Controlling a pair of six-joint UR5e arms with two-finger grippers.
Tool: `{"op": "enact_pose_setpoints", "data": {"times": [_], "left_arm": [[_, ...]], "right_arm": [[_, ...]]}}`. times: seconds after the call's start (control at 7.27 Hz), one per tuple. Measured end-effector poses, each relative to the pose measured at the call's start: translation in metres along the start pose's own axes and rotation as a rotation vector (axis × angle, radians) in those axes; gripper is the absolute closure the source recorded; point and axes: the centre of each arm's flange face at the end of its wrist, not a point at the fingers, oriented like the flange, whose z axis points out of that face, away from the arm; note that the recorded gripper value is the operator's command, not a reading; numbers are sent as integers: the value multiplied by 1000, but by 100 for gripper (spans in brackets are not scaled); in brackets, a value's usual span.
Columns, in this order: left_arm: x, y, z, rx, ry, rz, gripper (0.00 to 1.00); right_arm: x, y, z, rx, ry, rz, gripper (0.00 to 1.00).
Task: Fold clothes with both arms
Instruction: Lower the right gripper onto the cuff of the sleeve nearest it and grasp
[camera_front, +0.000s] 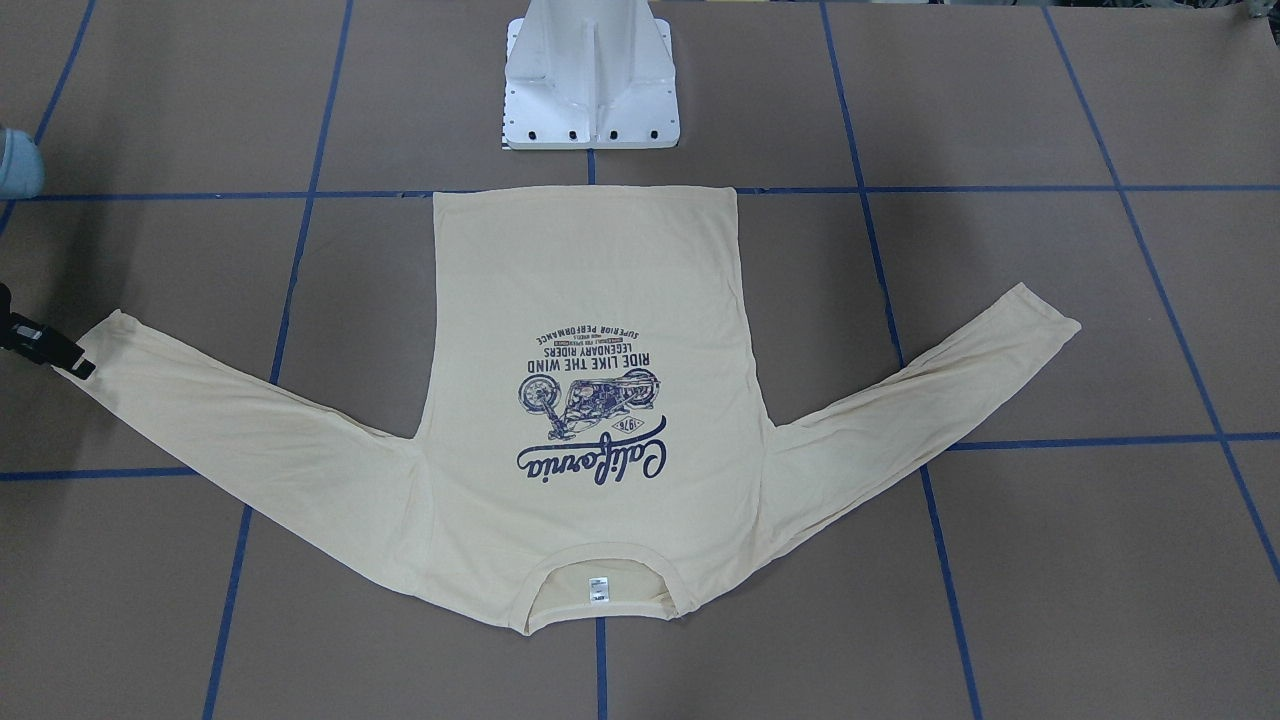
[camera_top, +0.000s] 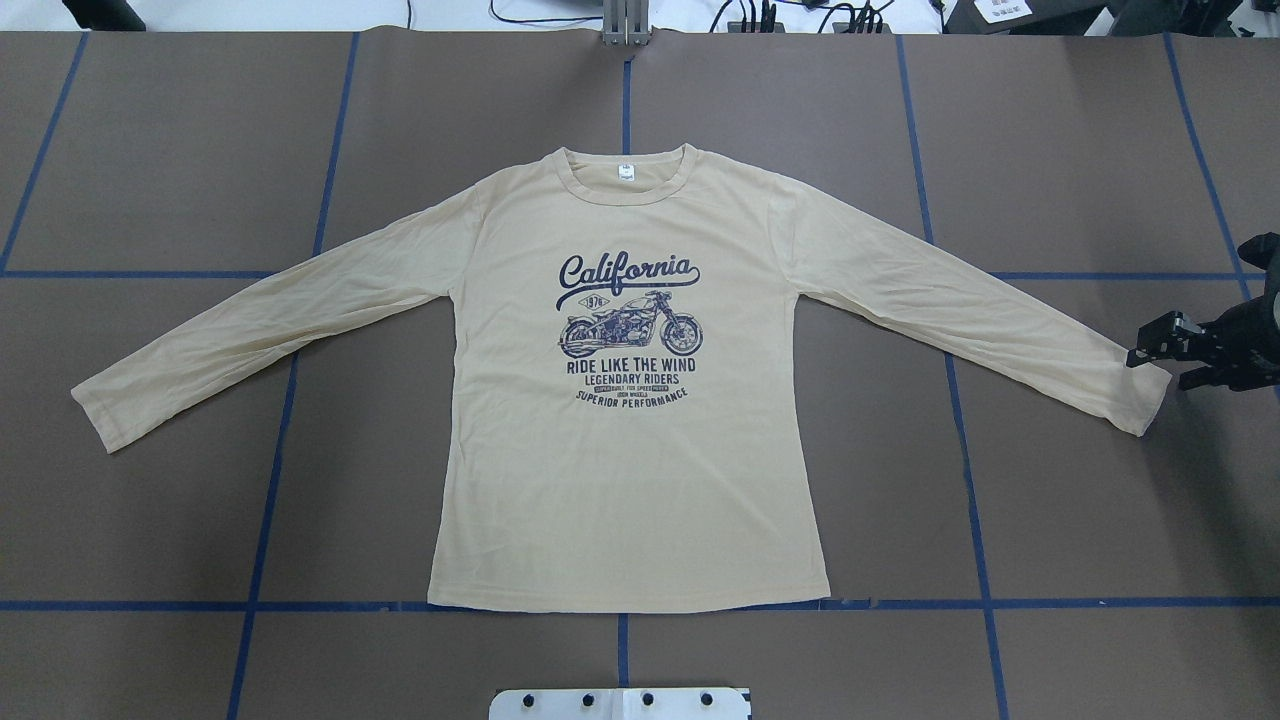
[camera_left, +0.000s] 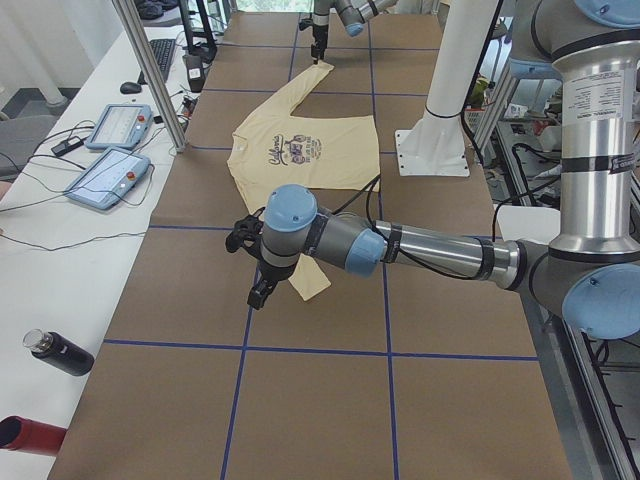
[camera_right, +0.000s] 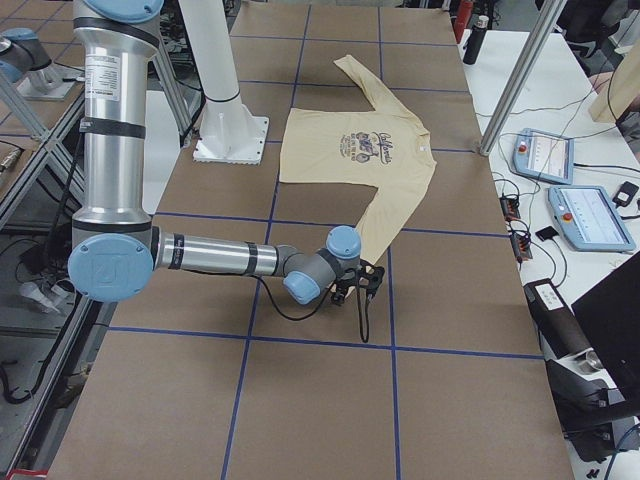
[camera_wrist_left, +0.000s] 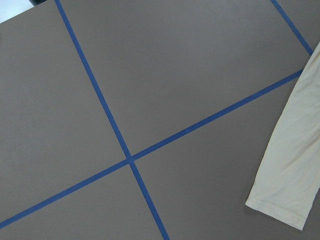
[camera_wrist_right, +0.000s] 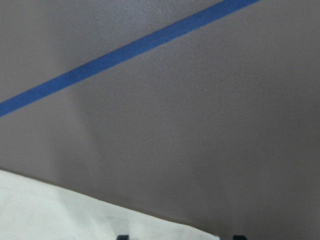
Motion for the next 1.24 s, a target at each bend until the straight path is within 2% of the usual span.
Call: {"op": "enact_pose_setpoints", "data": {"times": [0.28,0.55,0.69,0.96,1.1,1.24], "left_arm": [[0,0,0,0,-1,0,0],[0,0,0,0,0,0,0],[0,0,0,0,0,0,0],[1,0,0,1,0,1,1],[1,0,-1,2,0,2,0],[1,-1,-2,3,0,3,0]], "right_arm": [[1,0,1,-1,2,3,57],[2,-1,1,0,3,7,96],[3,-1,1,0,4,10,100],[-4,0,-4,4,-10,3,100],[-18,3,-15,15,-32,-6,100],[-50,8,-33,32,-78,4,100]]}}
